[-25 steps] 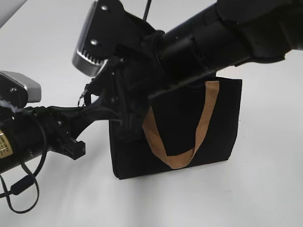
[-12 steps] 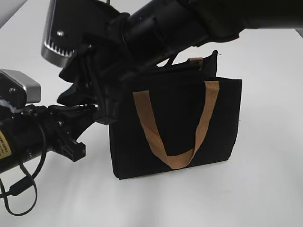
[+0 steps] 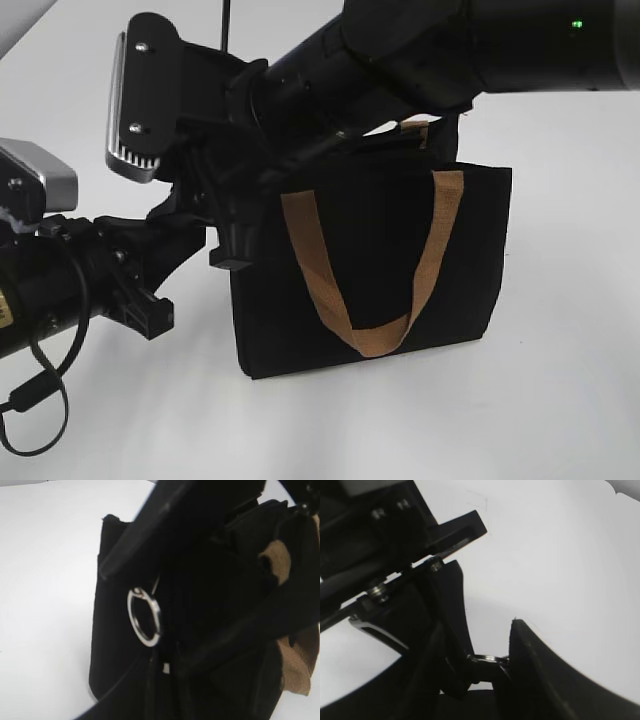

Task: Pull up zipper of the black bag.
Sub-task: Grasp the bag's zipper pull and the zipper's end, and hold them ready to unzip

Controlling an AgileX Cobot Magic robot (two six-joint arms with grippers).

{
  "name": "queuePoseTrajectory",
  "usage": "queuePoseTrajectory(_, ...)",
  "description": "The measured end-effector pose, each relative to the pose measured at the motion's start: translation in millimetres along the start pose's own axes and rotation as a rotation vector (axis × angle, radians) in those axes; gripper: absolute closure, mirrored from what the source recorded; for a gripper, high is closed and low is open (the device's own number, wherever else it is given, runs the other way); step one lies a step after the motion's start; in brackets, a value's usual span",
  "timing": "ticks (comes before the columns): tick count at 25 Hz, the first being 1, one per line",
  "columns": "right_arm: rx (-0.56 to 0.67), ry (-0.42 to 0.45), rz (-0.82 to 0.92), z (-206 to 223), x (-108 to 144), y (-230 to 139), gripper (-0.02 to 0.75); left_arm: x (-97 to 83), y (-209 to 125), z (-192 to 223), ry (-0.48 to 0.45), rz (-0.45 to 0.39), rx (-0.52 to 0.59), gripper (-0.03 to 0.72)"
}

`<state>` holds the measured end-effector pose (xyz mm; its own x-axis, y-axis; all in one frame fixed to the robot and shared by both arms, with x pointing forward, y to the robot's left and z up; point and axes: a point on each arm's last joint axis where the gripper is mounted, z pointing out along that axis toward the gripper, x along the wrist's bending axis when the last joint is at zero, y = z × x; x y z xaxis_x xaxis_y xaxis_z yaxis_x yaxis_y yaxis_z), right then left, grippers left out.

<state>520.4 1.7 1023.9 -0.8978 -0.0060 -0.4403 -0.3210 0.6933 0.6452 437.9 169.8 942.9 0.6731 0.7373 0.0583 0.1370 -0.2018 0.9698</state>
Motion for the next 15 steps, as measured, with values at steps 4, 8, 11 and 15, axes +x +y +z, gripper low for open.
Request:
queuePoseTrajectory(4, 0.022, -0.023, 0.0, 1.1, -2.0, -2.6, 0.408, -0.8, 2.4, -2.1, 0.0, 0.005, 0.003, 0.659)
queuePoseTrajectory(8, 0.063, -0.034, 0.006, 0.9, -3.0, -6.1, 0.472, -0.3, 4.8, -4.6, 0.007, 0.008, 0.011, 0.659)
queuePoseTrajectory(11, 0.084, -0.03, 0.02, 1.2, -1.7, -7.2, 0.547, 0.0, 5.3, -5.8, 0.012, 0.008, 0.021, 0.659)
queuePoseTrajectory(15, 0.093, -0.021, 0.044, 1.3, -0.5, -7.7, 0.679, 0.6, 5.7, -6.7, 0.019, 0.005, 0.028, 0.659)
